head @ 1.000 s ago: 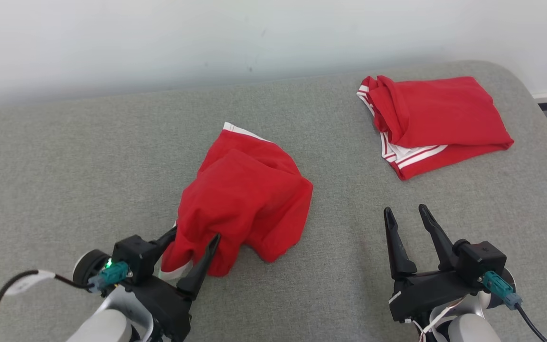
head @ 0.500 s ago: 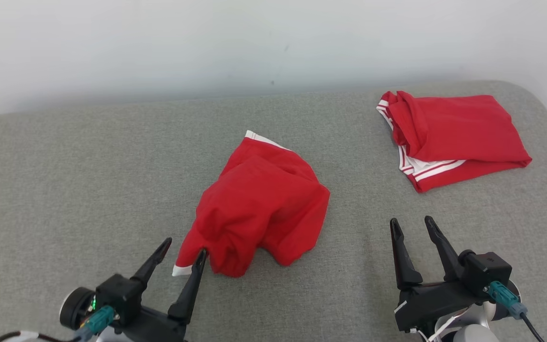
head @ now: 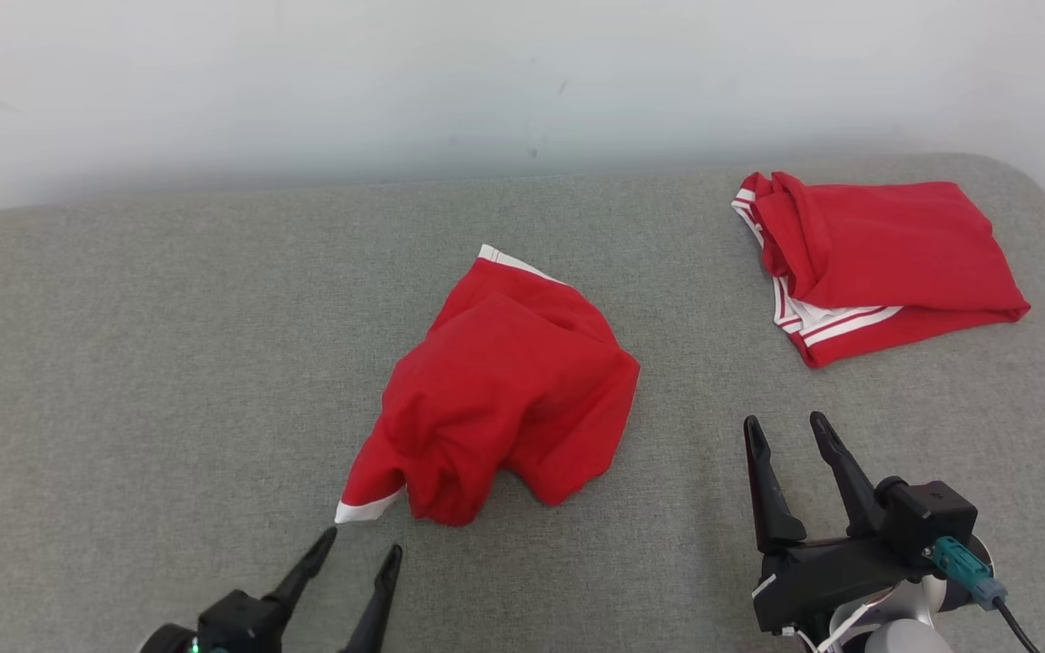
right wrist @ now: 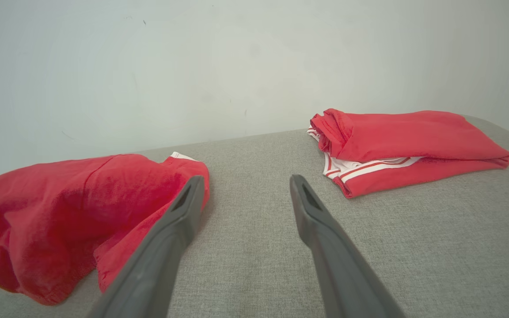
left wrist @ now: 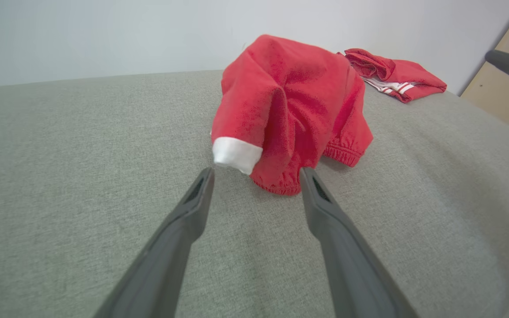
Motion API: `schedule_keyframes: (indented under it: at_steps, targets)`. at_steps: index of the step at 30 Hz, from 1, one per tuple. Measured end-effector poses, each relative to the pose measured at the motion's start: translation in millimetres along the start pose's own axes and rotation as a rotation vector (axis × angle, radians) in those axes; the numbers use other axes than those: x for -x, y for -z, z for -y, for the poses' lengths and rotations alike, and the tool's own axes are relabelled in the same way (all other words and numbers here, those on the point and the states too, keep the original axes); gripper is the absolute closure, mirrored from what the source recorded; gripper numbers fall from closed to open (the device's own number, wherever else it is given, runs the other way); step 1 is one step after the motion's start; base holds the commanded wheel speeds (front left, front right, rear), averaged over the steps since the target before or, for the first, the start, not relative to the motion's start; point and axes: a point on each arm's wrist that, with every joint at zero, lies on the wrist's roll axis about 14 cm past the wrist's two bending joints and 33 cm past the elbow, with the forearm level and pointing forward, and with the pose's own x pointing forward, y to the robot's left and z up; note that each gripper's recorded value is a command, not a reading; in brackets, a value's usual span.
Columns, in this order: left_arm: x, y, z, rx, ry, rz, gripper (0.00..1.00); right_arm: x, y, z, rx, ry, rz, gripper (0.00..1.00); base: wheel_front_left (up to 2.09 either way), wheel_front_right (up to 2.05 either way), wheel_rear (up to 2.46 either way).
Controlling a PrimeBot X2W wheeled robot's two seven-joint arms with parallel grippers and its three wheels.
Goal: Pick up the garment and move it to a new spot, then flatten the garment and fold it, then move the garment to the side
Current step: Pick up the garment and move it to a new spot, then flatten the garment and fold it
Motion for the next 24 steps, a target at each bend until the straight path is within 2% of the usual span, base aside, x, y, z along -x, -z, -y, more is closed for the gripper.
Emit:
schedule_keyframes:
  at_steps: [9,24]
  targets:
    - [-7,27,15,0.041,0.048,-0.066,0.0,2,2,6,0.004,0.015,-0.007,0.0,0.0,0.0,0.0]
    - [-46,52,22,0.021,0.127,-0.123,0.0,16,4,36,0.018,0.11,-0.017,0.0,0.0,0.0,0.0]
